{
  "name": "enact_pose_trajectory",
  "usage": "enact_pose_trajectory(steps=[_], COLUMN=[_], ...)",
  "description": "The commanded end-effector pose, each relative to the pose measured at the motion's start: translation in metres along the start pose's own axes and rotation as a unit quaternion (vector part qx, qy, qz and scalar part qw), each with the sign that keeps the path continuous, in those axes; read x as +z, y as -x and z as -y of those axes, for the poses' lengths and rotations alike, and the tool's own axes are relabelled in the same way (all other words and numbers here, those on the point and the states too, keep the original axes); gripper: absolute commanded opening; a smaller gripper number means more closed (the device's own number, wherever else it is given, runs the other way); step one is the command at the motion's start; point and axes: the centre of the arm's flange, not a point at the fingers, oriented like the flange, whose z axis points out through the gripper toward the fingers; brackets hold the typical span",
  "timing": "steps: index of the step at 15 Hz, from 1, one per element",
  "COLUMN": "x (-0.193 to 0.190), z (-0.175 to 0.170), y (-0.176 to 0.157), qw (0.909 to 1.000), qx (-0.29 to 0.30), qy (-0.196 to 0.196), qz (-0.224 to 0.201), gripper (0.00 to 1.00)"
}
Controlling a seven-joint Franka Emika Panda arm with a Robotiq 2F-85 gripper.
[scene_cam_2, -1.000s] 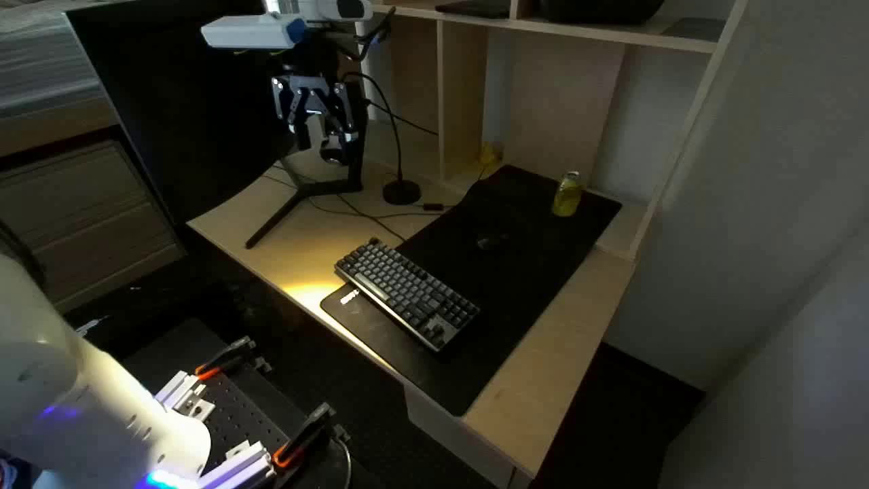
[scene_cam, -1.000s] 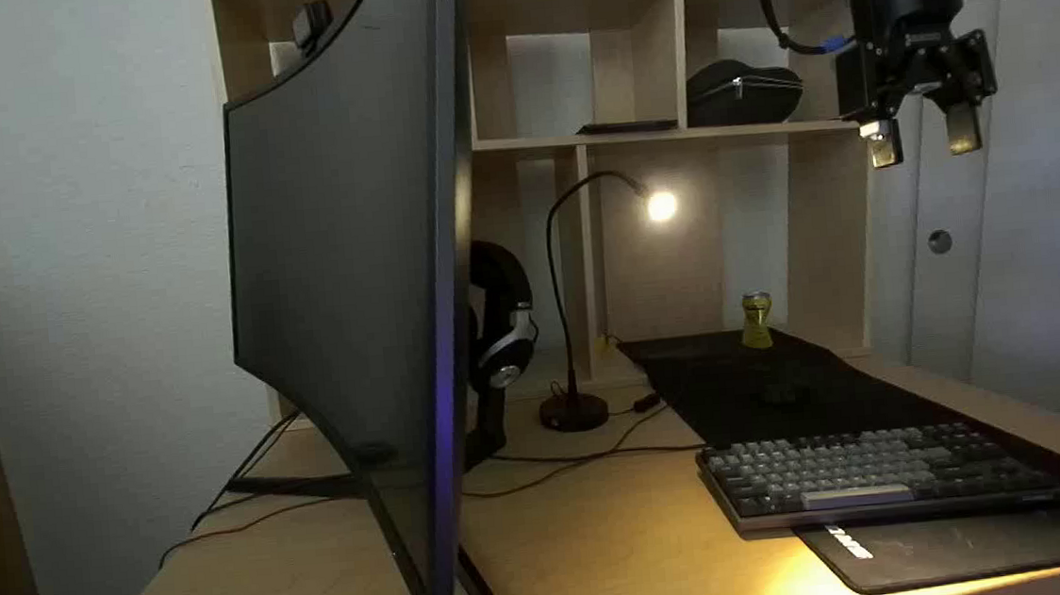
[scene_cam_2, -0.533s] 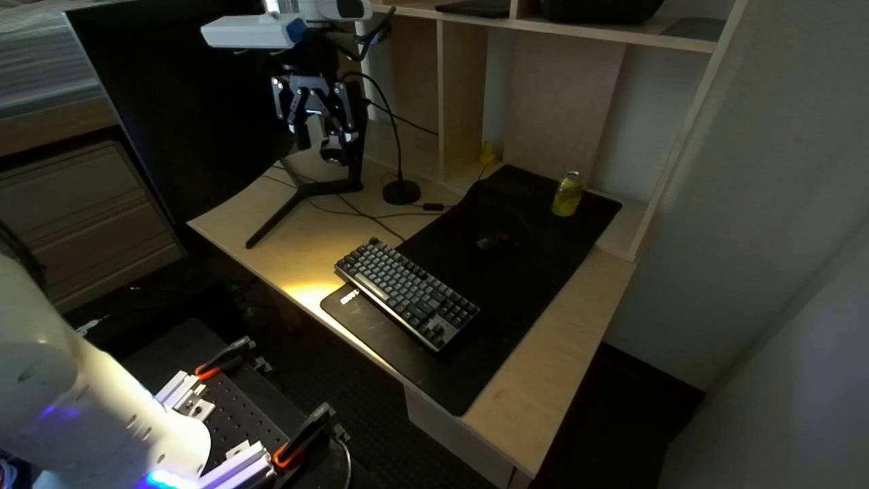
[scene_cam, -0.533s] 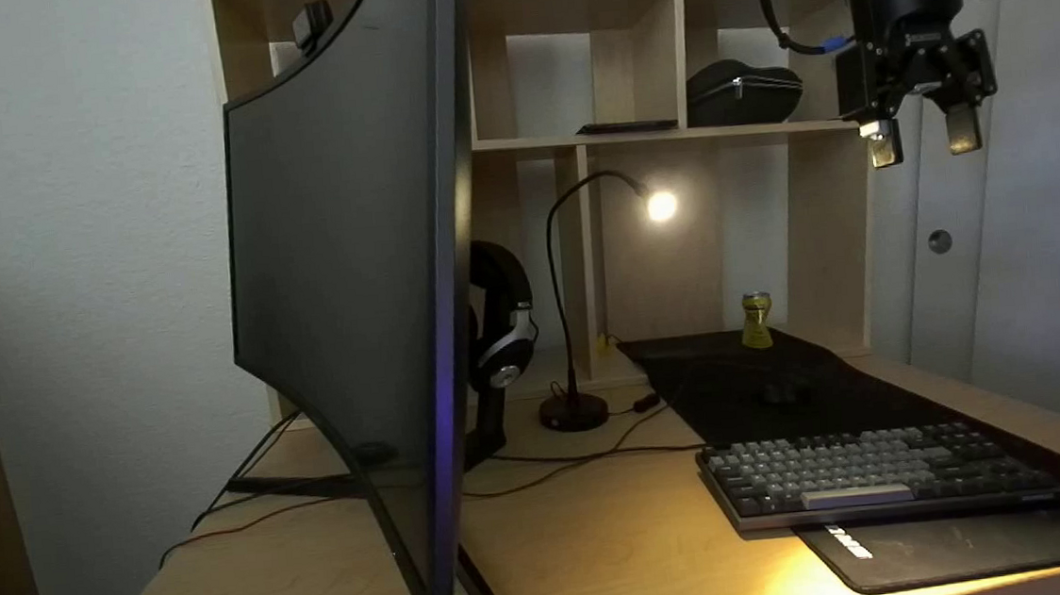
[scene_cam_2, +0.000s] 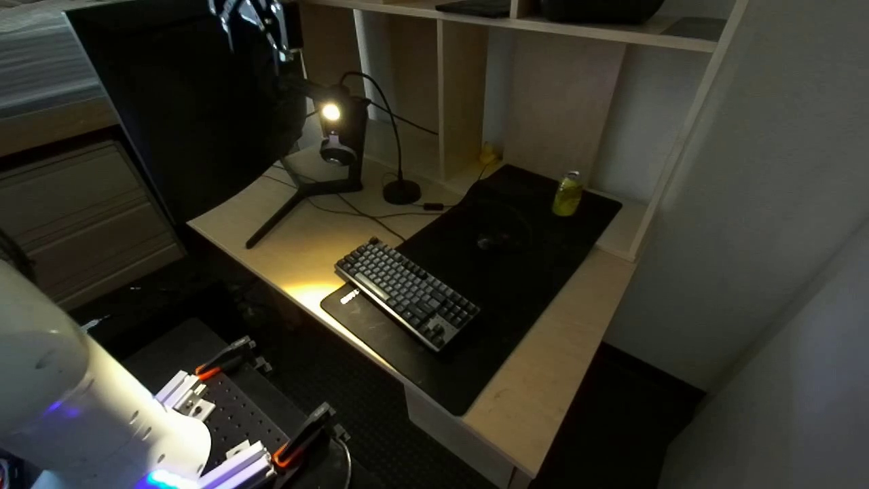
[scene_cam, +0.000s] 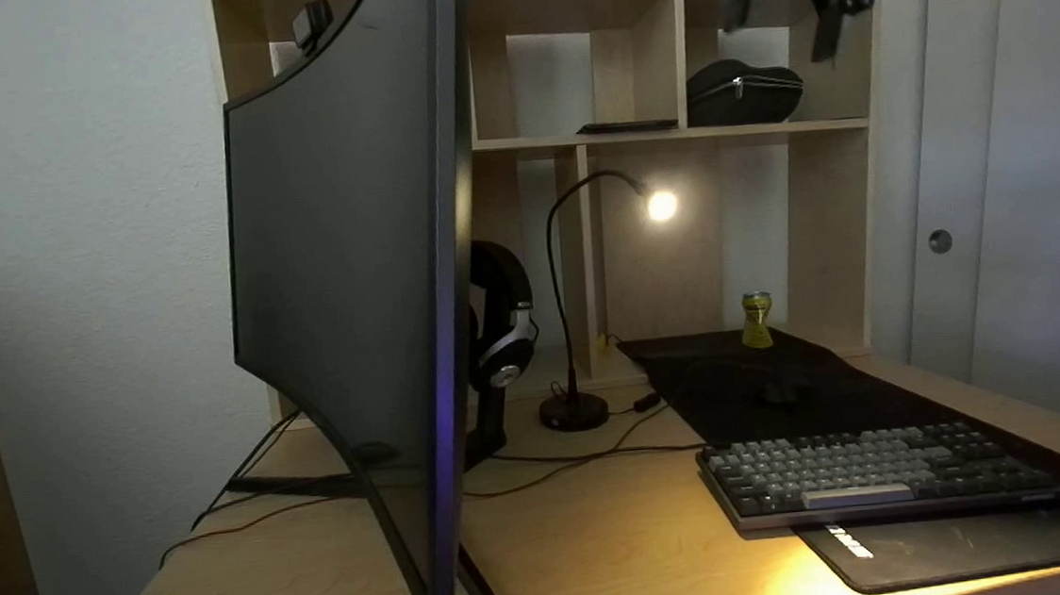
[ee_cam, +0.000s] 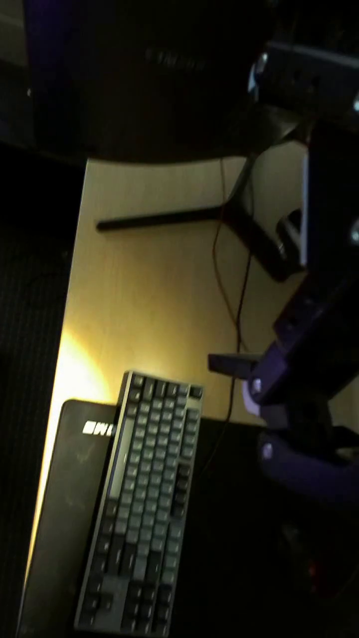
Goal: Switch off the desk lamp
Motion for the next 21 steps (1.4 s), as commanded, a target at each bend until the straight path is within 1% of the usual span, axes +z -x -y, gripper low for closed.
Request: enact_pose_trajectory(steps=[1,2,3,7,9,10,11,12,13,15,17,18,19,21], x=[-0.02,-0.038,-0.048,-0.048,-0.05,-0.045,-0.041,-0.038,-0.034,-0.029,-0.029,-0.011,-0.009,-0.006], z=[0.014,0.024,0.027,0.025,0.021,0.014,0.005,-0.008,-0.024,-0.055,-0.091,-0.072,-0.087,-0.101], y=[0.0,0.001,0.002,-0.002,-0.029,-0.046,-0.068,-0.09,-0.102,-0.138,-0.172,-0.126,-0.14,-0.156], qw=[0.9995,0.9986,0.9981,0.9979,0.9967,0.9944,0.991,0.9873,0.983,0.9719,0.9568,0.9689,0.9638,0.9601], qx=[0.003,0.003,0.003,0.007,0.04,0.056,0.078,0.103,0.127,0.183,0.236,0.198,0.216,0.229], qy=[-0.027,-0.045,-0.052,-0.057,-0.071,-0.084,-0.102,-0.116,-0.128,-0.145,-0.167,-0.146,-0.154,-0.159], qz=[-0.014,-0.026,-0.031,-0.029,0.011,0.03,0.038,0.034,0.036,0.032,0.031,0.027,0.026,0.025], gripper=[1.0,1.0,1.0,1.0,1.0,1.0,1.0,1.0,1.0,1.0,1.0,1.0,1.0,1.0])
